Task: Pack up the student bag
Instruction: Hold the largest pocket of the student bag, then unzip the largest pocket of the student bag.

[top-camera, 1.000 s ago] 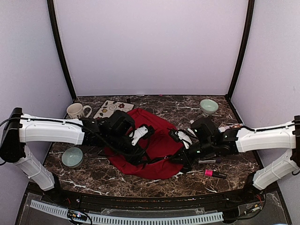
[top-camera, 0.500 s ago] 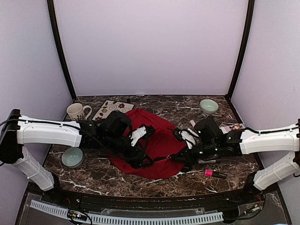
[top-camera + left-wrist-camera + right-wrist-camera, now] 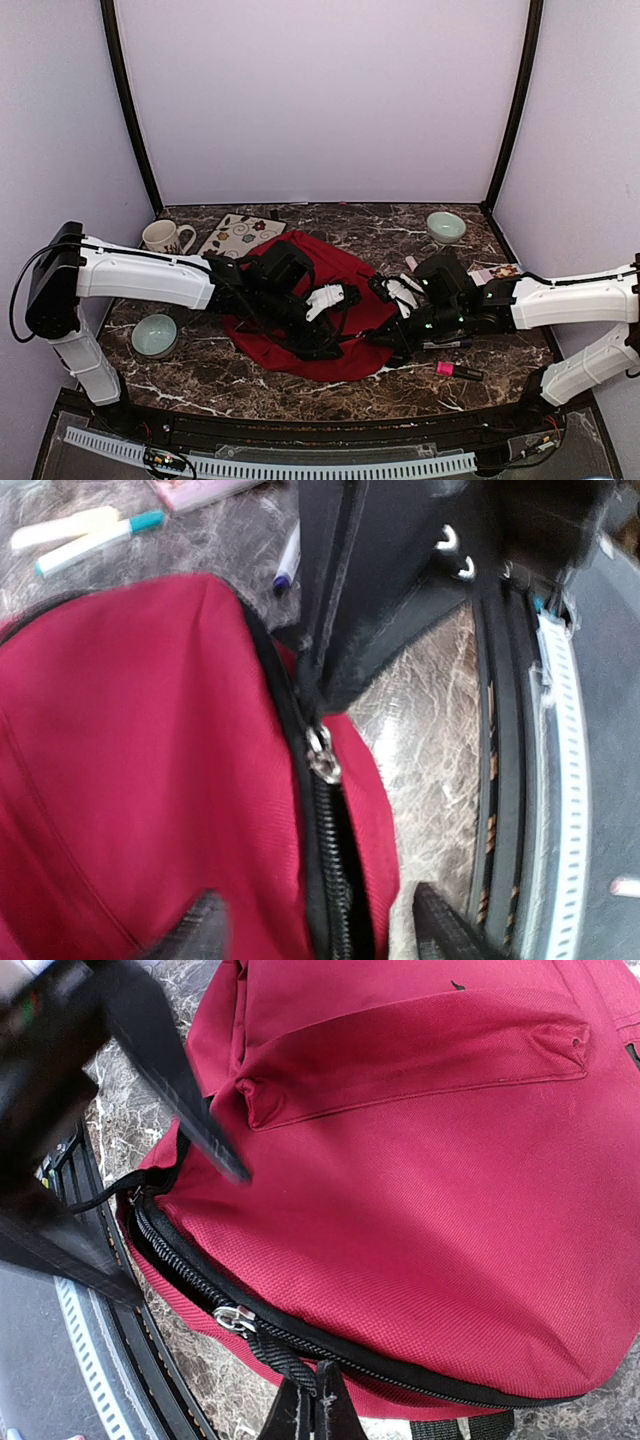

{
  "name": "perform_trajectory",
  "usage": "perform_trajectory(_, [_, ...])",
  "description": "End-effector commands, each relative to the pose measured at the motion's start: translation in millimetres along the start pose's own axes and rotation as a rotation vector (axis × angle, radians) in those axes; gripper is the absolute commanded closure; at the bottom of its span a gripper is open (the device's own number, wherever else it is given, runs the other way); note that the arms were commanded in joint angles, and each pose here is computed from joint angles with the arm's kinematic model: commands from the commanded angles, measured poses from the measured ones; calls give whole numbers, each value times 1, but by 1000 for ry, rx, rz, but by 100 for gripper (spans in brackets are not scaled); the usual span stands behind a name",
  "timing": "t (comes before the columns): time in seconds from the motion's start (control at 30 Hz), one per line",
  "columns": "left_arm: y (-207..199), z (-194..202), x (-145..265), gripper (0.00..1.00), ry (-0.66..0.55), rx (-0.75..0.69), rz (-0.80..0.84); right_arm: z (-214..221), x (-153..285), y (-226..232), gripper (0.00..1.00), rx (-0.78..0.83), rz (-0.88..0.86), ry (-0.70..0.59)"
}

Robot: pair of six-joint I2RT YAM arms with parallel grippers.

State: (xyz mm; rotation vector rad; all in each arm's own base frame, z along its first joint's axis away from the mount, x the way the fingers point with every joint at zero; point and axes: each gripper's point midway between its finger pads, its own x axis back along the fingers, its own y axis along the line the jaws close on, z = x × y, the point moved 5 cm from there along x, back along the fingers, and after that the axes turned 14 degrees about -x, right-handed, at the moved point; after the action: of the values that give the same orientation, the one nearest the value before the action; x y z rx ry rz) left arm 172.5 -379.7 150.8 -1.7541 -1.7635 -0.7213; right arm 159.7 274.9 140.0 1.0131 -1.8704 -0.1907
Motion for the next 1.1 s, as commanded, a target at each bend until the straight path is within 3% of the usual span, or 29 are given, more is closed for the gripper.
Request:
perform_trajectory(0.0, [-4, 9, -9, 53, 63, -60, 34, -2, 1, 0, 100, 7, 12, -22])
perform_trajectory(0.1, [1, 13, -7, 99, 98, -54, -9, -1, 7, -4, 100, 5, 47, -23])
perform_trajectory(0.37, [-9, 39, 30, 100, 139, -50, -116, 7, 35, -44, 100, -2, 278, -127])
perform_trajectory(0.53, [-14, 46, 47, 100, 113, 0, -160, -10, 44, -37, 100, -1, 248, -237])
perform_trajectory(0.7, [-9, 33, 50, 81, 101, 34, -187, -19, 35, -17, 100, 22, 117, -230])
perform_trajectory(0.87, [-5, 11, 59, 53, 87, 53, -222, -20, 27, -11, 100, 84, 105, -174])
perform_trajectory(0.93, [0, 4, 64, 38, 79, 88, -260, -21, 25, -6, 100, 108, 89, -163])
perform_trajectory(1.07, [3, -6, 62, 31, 46, 136, -250, -29, 23, 0, 100, 130, 79, -169])
